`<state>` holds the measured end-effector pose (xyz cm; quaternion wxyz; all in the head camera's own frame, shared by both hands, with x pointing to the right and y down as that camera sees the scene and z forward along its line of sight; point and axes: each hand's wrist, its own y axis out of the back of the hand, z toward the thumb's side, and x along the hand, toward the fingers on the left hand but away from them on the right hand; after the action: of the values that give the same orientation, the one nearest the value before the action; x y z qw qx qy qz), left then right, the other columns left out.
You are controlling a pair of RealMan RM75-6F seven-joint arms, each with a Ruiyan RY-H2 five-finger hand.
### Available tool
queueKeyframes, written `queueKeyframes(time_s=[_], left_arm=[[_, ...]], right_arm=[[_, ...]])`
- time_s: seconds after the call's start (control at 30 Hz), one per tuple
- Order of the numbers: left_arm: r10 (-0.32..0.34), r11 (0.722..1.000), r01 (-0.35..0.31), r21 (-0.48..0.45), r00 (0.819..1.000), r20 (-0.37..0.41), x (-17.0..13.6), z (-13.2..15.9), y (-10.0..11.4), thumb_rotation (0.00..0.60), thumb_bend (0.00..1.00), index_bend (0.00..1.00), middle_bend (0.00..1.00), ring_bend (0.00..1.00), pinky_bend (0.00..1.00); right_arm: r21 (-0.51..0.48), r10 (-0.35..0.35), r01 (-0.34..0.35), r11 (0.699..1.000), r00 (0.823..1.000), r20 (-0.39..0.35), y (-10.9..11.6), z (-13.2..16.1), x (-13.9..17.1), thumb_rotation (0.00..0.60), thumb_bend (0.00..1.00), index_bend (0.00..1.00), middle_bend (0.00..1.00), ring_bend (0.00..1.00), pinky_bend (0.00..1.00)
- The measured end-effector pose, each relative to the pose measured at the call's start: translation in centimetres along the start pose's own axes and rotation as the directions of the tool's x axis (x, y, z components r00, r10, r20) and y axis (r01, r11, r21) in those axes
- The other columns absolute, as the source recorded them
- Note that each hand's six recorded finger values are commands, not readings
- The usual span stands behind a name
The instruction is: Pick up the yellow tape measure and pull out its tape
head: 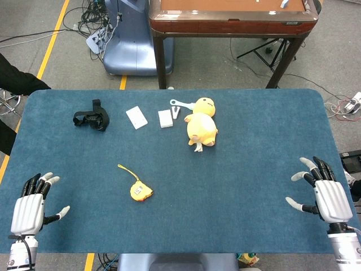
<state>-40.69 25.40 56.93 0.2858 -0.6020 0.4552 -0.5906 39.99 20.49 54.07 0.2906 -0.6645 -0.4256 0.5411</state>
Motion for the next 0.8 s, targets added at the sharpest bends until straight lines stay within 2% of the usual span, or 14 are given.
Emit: queueKeyframes(time_s=[0.33,0.5,0.63,0.73,0.8], left_arm=[[-0.032,0.999,0.032,-0.004,0.997,0.076,0.1,1.4,-0.5,0.600,0.14,0.24,0.16,0.06,0.05],[-0.077,0.997,0.078,0.002,0.983,0.167,1.5,2.8,-1.1,0.600,0.14,0.23,0.16,0.06,0.05],[-0.131,0.991,0.132,0.014,0.957,0.259,3.0,4.4,-2.1,0.600,0.14,0.22,0.16,0.06,0.04],[-0.191,0.981,0.186,0.049,0.925,0.327,4.1,5.8,-3.1,0.600,0.14,0.18,0.15,0.04,0.03],[-0.242,0.970,0.225,0.088,0.897,0.369,4.8,6.8,-4.0,0.600,0.14,0.16,0.14,0.02,0.03]], right_arm=[[-0.043,-0.027,0.026,0.999,0.999,-0.038,0.5,0.2,0.5,0.600,0.18,0.42,0.14,0.00,0.00],[-0.050,-0.045,0.043,0.998,0.998,-0.044,1.5,0.5,0.5,0.600,0.18,0.42,0.14,0.00,0.00],[-0.052,-0.053,0.050,0.997,0.997,-0.053,2.0,0.9,0.3,0.600,0.18,0.42,0.14,0.00,0.00],[-0.055,-0.049,0.046,0.997,0.997,-0.059,2.1,1.3,0.2,0.600,0.18,0.42,0.14,0.00,0.00],[-0.058,-0.046,0.042,0.997,0.997,-0.061,2.1,1.4,0.2,0.600,0.18,0.42,0.14,0.00,0.00]])
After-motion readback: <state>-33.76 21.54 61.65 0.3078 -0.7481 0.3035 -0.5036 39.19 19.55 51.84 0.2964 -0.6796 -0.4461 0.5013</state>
